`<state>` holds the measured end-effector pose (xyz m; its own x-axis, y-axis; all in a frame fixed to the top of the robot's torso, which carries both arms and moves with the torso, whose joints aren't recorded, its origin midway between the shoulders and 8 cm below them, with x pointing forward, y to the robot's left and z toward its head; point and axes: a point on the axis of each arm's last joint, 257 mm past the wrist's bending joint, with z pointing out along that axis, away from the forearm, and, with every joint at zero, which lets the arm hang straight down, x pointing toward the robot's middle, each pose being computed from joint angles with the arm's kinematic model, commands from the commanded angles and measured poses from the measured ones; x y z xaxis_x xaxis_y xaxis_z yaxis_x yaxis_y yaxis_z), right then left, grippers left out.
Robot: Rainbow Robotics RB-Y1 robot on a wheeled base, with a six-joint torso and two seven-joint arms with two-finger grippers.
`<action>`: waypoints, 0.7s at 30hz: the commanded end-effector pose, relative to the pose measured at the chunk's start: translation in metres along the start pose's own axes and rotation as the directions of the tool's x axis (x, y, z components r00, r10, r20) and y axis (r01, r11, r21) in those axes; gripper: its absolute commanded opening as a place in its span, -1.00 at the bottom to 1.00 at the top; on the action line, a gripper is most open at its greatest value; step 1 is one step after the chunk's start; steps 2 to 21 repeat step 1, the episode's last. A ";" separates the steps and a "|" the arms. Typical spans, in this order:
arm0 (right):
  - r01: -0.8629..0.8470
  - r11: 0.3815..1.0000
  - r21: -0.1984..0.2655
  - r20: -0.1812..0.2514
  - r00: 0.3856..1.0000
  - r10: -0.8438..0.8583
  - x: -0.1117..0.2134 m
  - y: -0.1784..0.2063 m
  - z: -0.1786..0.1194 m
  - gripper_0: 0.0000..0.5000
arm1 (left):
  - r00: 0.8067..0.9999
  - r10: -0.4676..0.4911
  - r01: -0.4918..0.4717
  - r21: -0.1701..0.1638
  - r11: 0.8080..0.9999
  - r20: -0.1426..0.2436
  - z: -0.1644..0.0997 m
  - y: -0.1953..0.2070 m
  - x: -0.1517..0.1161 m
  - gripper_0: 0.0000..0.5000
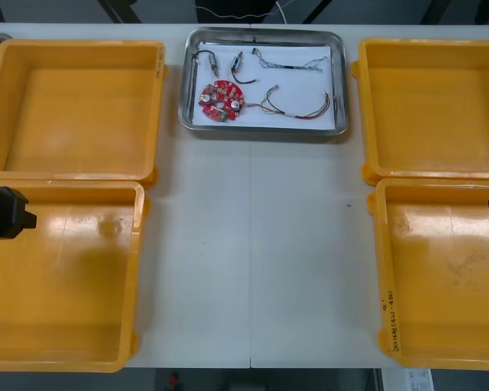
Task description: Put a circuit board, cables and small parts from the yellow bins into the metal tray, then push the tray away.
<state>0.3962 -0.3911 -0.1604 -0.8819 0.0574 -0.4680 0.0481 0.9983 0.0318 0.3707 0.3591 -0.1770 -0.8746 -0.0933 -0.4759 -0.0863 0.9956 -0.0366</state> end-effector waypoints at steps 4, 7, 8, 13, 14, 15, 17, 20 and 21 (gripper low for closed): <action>0.003 0.999 0.040 0.014 1.000 -0.004 -0.003 -0.019 -0.012 1.00 | 0.998 0.060 -0.060 -0.037 0.998 0.005 -0.009 0.010 0.001 1.00; 0.003 0.999 0.040 0.014 1.000 -0.004 -0.003 -0.019 -0.012 1.00 | 0.998 0.060 -0.060 -0.037 0.998 0.005 -0.009 0.010 0.001 1.00; 0.003 0.999 0.040 0.014 1.000 -0.004 -0.003 -0.019 -0.012 1.00 | 0.998 0.060 -0.060 -0.037 0.998 0.005 -0.009 0.010 0.001 1.00; 0.003 0.999 0.040 0.014 1.000 -0.004 -0.003 -0.019 -0.012 1.00 | 0.998 0.060 -0.060 -0.037 0.998 0.005 -0.009 0.010 0.001 1.00; 0.003 0.999 0.040 0.014 1.000 -0.004 -0.003 -0.019 -0.012 1.00 | 0.998 0.060 -0.060 -0.037 0.998 0.005 -0.009 0.010 0.001 1.00; 0.003 0.999 0.040 0.014 1.000 -0.004 -0.003 -0.019 -0.012 1.00 | 0.998 0.060 -0.060 -0.037 0.998 0.005 -0.009 0.010 0.001 1.00; 0.003 0.999 0.040 0.014 1.000 -0.004 -0.003 -0.019 -0.012 1.00 | 0.998 0.060 -0.060 -0.037 0.998 0.005 -0.009 0.010 0.001 1.00; 0.003 0.999 0.040 0.014 1.000 -0.004 -0.003 -0.019 -0.012 1.00 | 0.998 0.060 -0.060 -0.037 0.998 0.005 -0.009 0.010 0.001 1.00; 0.003 0.999 0.040 0.014 1.000 -0.004 -0.003 -0.019 -0.012 1.00 | 0.998 0.060 -0.060 -0.037 0.998 0.005 -0.009 0.010 0.001 1.00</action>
